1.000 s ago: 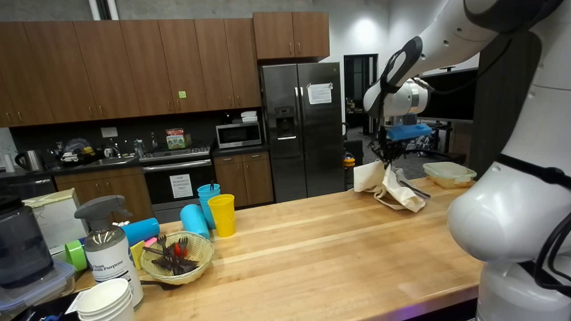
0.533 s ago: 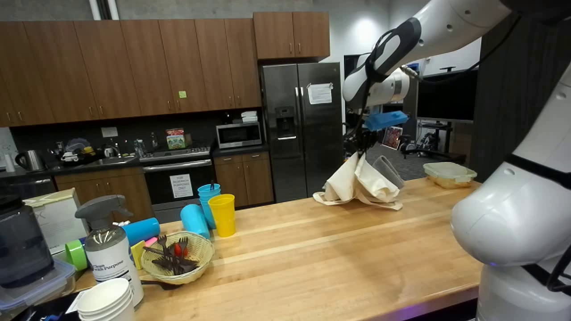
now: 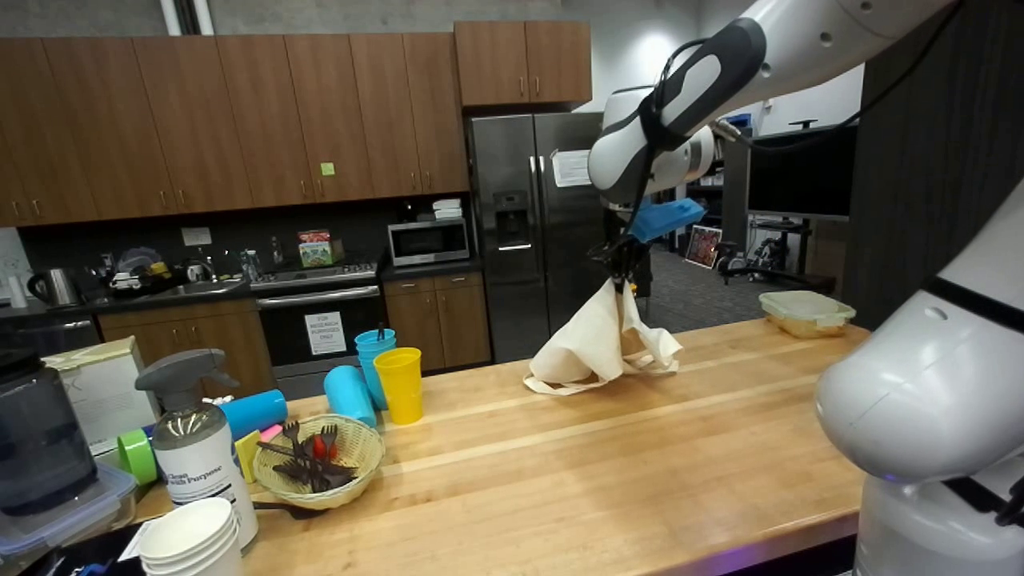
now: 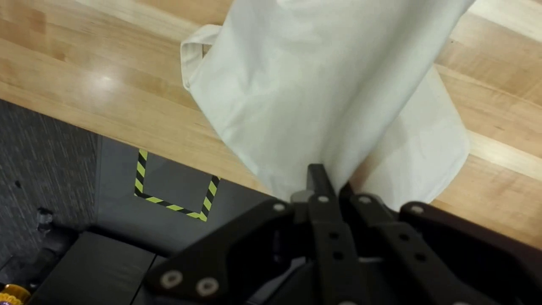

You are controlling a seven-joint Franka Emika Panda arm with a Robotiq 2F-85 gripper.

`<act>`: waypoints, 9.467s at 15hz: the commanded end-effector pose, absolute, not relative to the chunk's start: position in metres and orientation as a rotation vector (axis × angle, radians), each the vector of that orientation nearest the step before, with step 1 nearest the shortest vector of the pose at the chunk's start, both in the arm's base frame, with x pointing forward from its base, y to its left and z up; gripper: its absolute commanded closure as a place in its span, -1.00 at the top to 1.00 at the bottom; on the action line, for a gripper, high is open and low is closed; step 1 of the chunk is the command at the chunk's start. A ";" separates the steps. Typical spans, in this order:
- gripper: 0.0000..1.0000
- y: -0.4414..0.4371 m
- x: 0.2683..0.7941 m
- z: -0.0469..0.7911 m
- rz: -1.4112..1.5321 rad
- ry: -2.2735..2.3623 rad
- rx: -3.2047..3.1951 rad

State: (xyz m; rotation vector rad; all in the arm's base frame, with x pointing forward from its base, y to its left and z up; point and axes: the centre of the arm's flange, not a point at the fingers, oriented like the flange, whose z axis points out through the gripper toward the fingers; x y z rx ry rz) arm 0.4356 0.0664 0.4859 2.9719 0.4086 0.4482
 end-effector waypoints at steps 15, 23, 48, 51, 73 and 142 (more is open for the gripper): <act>-0.98 0.127 0.369 0.429 0.323 0.485 2.982; -0.98 0.073 0.388 0.404 0.190 0.281 3.043; -0.93 0.047 0.396 0.416 0.242 0.173 3.053; -0.93 0.047 0.396 0.416 0.243 0.173 3.053; -0.93 0.047 0.396 0.416 0.242 0.173 3.053; -0.98 0.010 0.411 0.367 0.037 0.050 3.114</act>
